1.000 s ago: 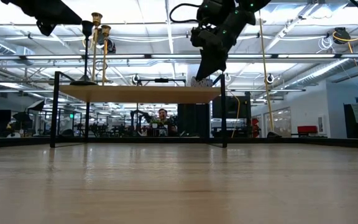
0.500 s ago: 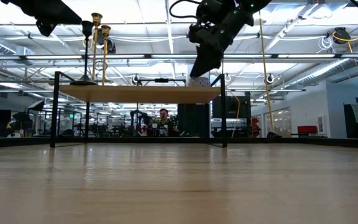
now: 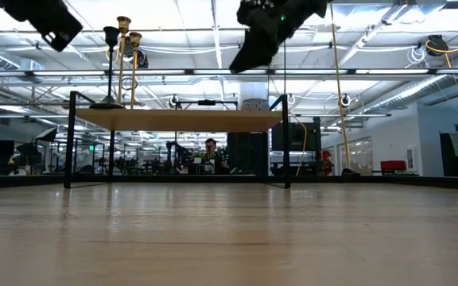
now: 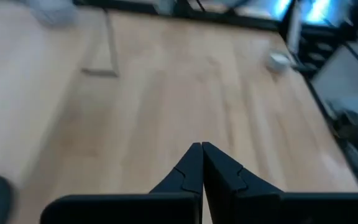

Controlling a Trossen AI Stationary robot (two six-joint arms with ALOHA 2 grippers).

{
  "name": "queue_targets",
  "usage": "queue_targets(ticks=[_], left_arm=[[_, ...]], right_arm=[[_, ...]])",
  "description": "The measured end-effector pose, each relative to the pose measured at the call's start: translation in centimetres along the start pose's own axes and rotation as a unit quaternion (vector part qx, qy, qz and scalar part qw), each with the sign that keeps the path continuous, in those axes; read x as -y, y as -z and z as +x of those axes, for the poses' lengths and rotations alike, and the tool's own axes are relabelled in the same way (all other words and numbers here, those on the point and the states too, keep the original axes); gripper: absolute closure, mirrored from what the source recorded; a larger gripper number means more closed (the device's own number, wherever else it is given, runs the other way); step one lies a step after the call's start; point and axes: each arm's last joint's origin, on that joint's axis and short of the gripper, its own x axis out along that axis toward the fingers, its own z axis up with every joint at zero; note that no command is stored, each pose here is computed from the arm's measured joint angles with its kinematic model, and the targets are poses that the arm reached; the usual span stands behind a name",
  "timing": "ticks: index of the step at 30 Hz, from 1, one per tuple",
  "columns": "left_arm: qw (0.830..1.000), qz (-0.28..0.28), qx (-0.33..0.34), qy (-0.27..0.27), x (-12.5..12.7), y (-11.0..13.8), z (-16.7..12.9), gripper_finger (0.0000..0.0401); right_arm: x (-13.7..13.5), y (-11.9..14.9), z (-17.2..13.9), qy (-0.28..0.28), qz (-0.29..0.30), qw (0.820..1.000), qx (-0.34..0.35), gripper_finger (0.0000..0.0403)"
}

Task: Pick & Place candle stick holders
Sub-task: Put the purple white candle bottle on the shelf

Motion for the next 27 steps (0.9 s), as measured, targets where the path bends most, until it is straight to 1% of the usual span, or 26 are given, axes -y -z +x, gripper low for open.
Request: queue_targets(ticks=[2, 4, 7, 10, 13, 15, 19, 21, 24, 27], left_arm=[[0.999, -0.001, -0.032, 0.016, 0.1, 0.3, 0.5, 0.0389], [0.998, 0.000, -0.067, 0.020, 0.2, 0.7, 1.2, 0.0386], [0.990, -0.032, -0.135, 0.023, 0.4, 1.4, 2.5, 0.0393], [0.970, -0.079, -0.226, 0.040, 0.6, 2.5, 3.6, 0.0397], [0.945, -0.116, -0.304, 0.030, 0.8, 3.5, 4.6, 0.0384], [0.936, -0.121, -0.330, 0.020, 1.0, 3.8, 5.3, 0.0374], [0.921, -0.130, -0.366, 0.001, 1.4, 4.4, 6.7, 0.0350], [0.913, -0.133, -0.387, 0.001, 1.6, 4.8, 7.4, 0.0331], [0.901, -0.137, -0.412, 0.006, 2.1, 5.2, 8.2, 0.0300], [0.895, -0.127, -0.428, 0.010, 2.7, 5.7, 8.8, 0.0269]], right_arm=[[-1.1, -0.3, -0.4, -0.011, -0.005, 1.000, 0.002, 0.0281], [-2.4, -0.3, -0.6, -0.027, -0.015, 1.000, -0.005, 0.0281], [-4.0, -0.8, -0.7, -0.043, -0.037, 0.998, 0.008, 0.0281], [-5.3, -0.9, -0.5, -0.059, -0.048, 0.997, 0.005, 0.0279], [-6.2, -1.0, -0.5, -0.067, -0.056, 0.996, 0.008, 0.0278], [-6.6, -1.1, -0.6, -0.067, -0.051, 0.996, 0.013, 0.0278], [-7.1, -1.5, -0.5, -0.037, -0.021, 0.999, 0.022, 0.0277], [-7.3, -1.5, -0.6, -0.027, -0.024, 0.999, 0.022, 0.0277], [-7.3, -1.5, -0.6, -0.029, -0.025, 0.999, 0.022, 0.0277], [-7.3, -1.5, -0.6, -0.029, -0.023, 0.999, 0.022, 0.0277]])
